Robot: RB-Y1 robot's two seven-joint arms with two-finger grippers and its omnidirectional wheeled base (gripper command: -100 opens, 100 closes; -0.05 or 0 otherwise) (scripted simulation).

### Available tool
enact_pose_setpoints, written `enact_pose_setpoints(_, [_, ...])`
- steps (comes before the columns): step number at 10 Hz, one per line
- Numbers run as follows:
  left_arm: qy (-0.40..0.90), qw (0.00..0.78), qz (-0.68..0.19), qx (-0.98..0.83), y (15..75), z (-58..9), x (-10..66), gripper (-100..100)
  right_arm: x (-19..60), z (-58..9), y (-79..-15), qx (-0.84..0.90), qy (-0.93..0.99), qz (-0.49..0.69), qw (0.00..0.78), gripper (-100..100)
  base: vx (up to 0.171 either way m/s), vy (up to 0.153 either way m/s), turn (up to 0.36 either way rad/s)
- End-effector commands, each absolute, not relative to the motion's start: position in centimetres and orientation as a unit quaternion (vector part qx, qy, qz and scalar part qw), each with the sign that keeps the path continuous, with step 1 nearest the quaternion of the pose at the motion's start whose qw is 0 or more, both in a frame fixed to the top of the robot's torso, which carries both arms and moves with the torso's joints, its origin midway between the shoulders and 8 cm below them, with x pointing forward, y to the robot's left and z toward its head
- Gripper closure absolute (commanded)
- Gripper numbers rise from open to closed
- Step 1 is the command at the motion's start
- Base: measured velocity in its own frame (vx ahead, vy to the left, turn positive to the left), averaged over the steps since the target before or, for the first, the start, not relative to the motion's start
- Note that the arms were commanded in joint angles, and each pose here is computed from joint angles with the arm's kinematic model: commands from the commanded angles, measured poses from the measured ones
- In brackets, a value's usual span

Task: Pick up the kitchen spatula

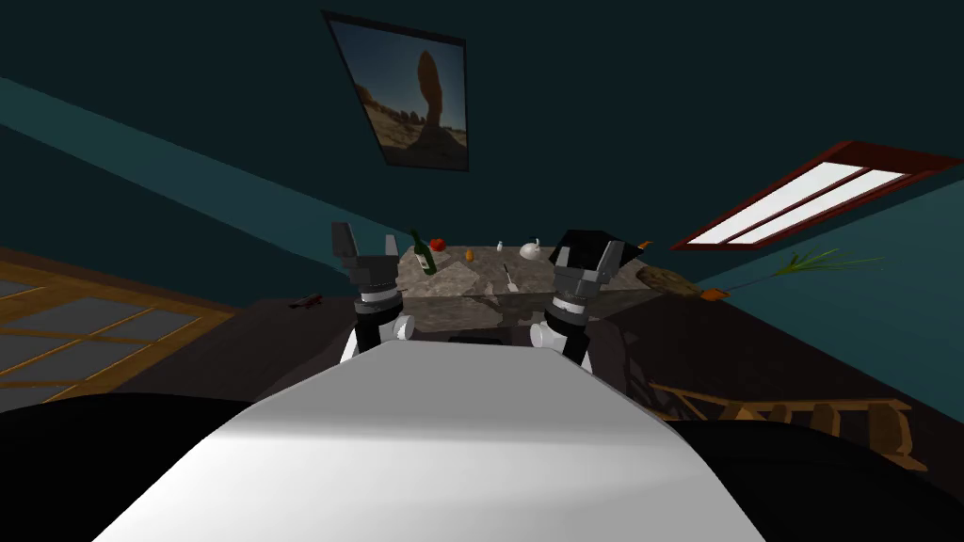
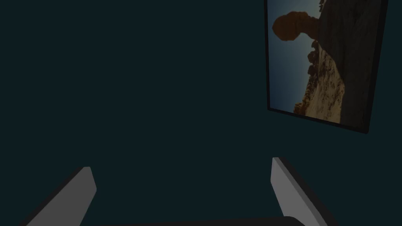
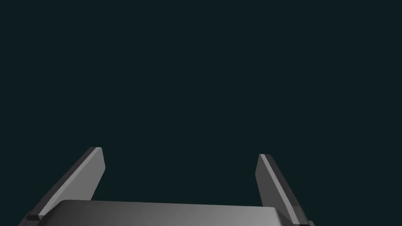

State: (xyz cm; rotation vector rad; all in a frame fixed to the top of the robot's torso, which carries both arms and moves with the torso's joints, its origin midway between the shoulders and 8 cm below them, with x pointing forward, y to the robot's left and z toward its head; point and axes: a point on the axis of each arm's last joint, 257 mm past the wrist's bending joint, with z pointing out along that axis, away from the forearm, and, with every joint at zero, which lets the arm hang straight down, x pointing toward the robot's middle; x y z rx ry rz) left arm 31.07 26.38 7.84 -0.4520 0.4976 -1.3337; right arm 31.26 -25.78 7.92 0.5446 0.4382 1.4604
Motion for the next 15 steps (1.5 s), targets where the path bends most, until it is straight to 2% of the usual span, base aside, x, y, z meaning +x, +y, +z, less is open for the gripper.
enact_pose_setpoints(1, [0.226, 0.734, -0.607, -0.206, 26.4, 7.8, 31.1, 0, 31.4, 7.6, -25.7, 0.237, 0.216, 0.648, 0.691, -100, -0.004, -0.008, 0.066])
enact_pose_setpoints(5, [0.226, 0.734, -0.607, -0.206, 26.4, 7.8, 31.1, 0, 32.0, 5.7, -26.5, 0.235, 0.289, 0.615, 0.695, -100, -0.011, -0.045, 0.124])
enact_pose_setpoints(15, [0.226, 0.734, -0.607, -0.206, 26.4, 7.8, 31.1, 0, 32.9, -2.2, -32.5, 0.293, 0.476, 0.478, 0.677, -100, -0.023, -0.062, 0.225])
